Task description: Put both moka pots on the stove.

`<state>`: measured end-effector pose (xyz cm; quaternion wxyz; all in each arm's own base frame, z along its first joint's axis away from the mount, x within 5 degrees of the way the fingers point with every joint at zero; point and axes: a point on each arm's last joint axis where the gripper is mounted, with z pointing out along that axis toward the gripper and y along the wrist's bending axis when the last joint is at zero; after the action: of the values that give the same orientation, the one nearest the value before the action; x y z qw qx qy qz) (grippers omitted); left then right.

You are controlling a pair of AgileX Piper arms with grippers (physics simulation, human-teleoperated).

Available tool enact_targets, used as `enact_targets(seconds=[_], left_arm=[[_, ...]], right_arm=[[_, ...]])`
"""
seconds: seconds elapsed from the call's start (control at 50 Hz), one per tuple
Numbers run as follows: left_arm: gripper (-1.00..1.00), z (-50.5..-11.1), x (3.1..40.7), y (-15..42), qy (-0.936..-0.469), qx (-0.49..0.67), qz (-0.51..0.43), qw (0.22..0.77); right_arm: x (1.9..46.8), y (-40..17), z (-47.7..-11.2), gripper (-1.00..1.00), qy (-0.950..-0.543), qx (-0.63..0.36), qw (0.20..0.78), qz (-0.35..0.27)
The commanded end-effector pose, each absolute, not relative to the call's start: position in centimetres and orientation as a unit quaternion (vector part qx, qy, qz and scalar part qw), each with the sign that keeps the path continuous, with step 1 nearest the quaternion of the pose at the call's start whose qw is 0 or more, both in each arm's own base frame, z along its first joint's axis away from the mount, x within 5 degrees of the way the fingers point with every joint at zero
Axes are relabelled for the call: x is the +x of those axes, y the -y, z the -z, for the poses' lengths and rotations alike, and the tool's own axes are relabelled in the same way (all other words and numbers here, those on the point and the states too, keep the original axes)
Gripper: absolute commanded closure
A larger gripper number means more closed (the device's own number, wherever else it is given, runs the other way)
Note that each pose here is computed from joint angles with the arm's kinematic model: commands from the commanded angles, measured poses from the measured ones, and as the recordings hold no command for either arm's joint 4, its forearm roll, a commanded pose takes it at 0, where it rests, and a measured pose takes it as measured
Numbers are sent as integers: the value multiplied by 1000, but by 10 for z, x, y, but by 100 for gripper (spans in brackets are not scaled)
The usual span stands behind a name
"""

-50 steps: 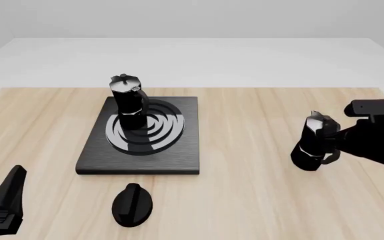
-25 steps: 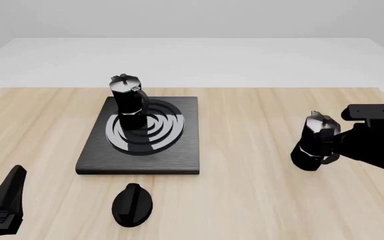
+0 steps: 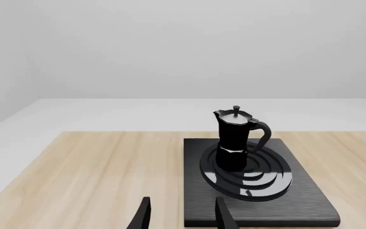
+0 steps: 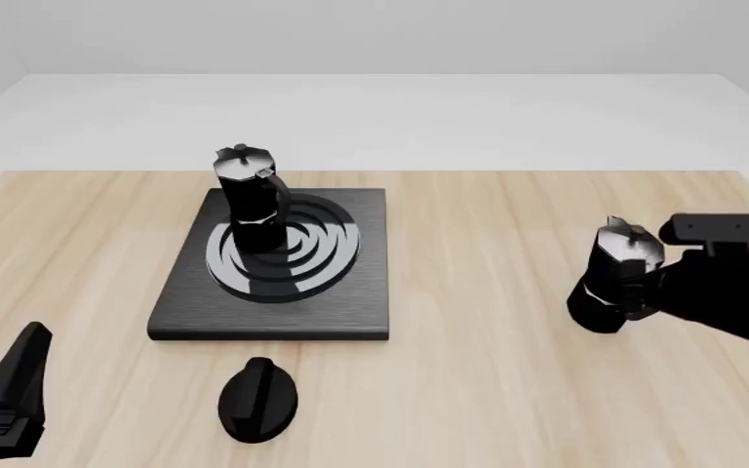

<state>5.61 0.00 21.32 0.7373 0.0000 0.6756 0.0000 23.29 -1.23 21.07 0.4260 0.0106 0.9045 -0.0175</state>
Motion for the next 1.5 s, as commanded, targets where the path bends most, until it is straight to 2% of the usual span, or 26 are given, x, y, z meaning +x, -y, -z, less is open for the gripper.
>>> enact_targets(seconds=[0.02,0.56,0.58,1.02,1.5], left_arm=[[-100,-213,56,0,-676,0,0,737],[-100,-213,56,0,-676,0,0,737],[-100,-213,56,0,-676,0,0,737],[-100,-213,56,0,-676,0,0,737],[-100,-213,56,0,-676,0,0,737]], right_arm=[[233,11,-204,-100,-907,11,421,15],[230,4,-197,-100,-902,-4,431,10],[229,9,-199,100,-898,-12,439,24],[212,11,-220,100,-856,-54,510,59],[228,-11,-253,100,-829,-83,552,28]])
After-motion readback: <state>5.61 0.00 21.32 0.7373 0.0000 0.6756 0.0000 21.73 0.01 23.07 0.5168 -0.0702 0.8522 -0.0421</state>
